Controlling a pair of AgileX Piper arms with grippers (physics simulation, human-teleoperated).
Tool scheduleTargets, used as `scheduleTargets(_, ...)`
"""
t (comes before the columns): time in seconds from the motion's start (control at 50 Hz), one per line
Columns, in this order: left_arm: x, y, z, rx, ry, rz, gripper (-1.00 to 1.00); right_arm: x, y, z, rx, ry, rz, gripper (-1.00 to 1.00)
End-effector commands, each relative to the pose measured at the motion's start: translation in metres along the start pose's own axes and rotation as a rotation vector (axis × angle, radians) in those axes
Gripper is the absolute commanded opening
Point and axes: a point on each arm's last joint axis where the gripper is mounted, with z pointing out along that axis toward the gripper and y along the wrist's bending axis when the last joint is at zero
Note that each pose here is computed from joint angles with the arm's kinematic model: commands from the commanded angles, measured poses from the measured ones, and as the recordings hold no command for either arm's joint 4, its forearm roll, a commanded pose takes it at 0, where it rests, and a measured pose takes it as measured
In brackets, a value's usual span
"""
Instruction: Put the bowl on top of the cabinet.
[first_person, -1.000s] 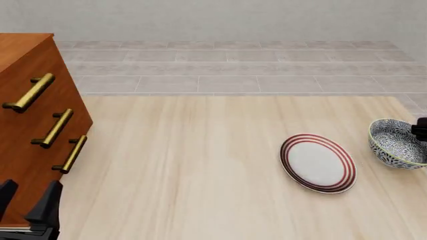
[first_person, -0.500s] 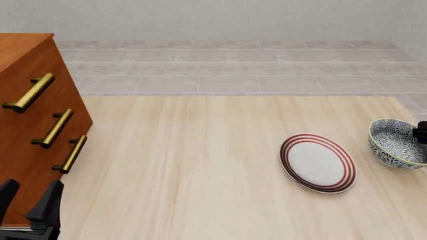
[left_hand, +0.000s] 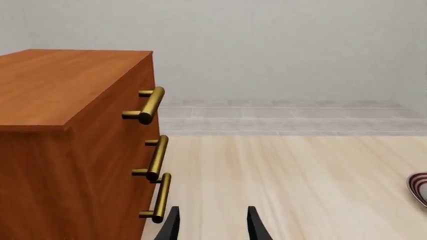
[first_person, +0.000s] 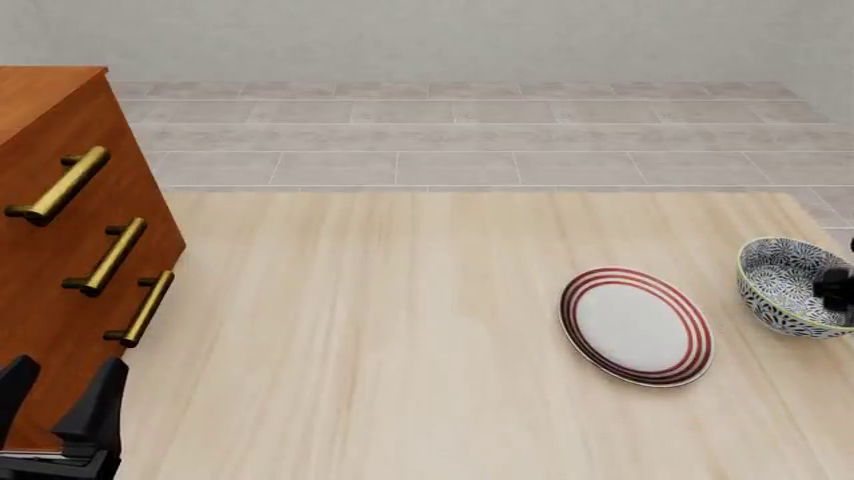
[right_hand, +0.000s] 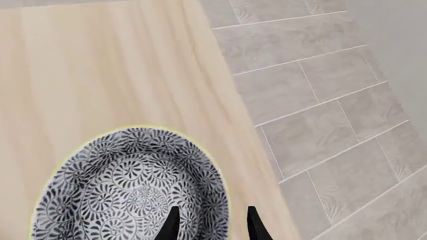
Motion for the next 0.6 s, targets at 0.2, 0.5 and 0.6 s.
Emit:
scheduleTargets(0.2,0.002,0.0,0.002,-0.001,0.004,0.001,1.0,0.023,-0.003,0.031,-0.003,0.059,0.008,1.0)
scheduleTargets(0.5,0.002,0.0,0.001,-0.003,0.005,0.0,1.0,0.041,0.002,0.048,-0.015,0.099,0.002,1.0)
scheduleTargets(0.6,0.003,0.0,0.001,-0.003,0.005,0.001,1.0,0.037,0.005,0.042,-0.021,0.092,0.002,-1.0)
